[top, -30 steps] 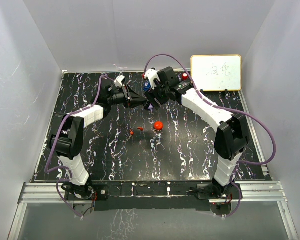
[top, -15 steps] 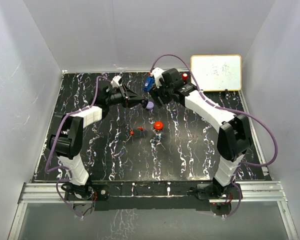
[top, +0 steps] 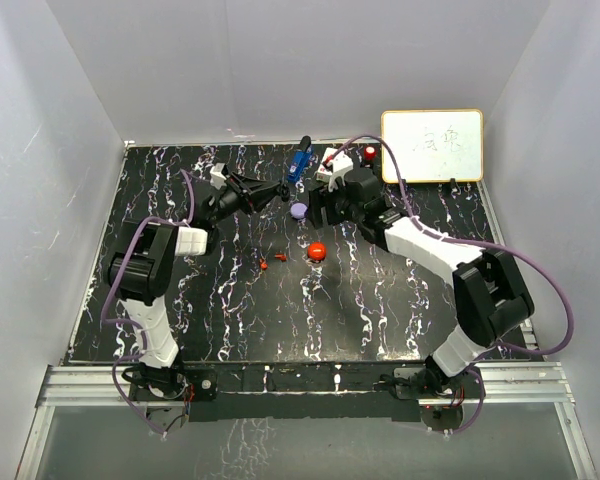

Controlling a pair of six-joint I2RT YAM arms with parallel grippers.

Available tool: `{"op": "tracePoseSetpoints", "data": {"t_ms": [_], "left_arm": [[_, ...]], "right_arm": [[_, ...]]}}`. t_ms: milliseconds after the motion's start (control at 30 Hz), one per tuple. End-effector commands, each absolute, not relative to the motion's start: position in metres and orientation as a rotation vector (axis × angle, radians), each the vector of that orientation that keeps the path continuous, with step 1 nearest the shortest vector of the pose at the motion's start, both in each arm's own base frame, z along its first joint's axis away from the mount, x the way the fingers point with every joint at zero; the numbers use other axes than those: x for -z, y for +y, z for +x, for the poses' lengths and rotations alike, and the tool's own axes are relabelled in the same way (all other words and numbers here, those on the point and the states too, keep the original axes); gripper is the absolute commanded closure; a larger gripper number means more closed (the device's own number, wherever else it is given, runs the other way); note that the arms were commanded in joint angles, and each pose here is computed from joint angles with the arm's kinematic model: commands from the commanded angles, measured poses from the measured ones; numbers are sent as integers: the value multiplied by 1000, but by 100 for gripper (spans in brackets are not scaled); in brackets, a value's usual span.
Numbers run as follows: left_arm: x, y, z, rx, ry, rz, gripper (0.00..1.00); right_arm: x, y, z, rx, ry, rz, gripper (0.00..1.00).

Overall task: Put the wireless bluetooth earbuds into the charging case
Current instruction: Adjust the earbud with the charging case, then close the charging case.

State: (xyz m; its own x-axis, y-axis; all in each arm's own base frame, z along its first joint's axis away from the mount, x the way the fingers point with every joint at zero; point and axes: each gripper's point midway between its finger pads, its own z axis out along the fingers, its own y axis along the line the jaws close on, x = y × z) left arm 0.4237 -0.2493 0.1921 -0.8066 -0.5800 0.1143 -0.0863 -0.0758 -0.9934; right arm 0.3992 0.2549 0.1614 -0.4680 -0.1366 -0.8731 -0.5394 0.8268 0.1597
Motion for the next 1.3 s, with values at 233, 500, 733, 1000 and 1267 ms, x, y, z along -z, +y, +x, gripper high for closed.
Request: {"op": "tracePoseSetpoints", "data": {"t_ms": [233, 500, 733, 1000, 1267], "left_arm": [[-225, -263, 448, 1926, 1654, -858, 100], [-229, -275, 438, 1966, 1635, -853, 100], [-229, -274, 428, 1980, 1641, -849, 100], [-228, -272, 419, 1994, 1648, -851, 100], [-226, -273, 414, 2004, 1669, -849, 100]], "right_arm": [[-211, 311, 414, -570, 1738, -522, 33], [-202, 303, 434, -468, 1715, -445, 33], [-200, 296, 447, -397, 1692, -408, 33], [-193, 284, 460, -299, 1692, -362, 32], [-197, 262, 464, -184, 1674, -312, 31]]}}
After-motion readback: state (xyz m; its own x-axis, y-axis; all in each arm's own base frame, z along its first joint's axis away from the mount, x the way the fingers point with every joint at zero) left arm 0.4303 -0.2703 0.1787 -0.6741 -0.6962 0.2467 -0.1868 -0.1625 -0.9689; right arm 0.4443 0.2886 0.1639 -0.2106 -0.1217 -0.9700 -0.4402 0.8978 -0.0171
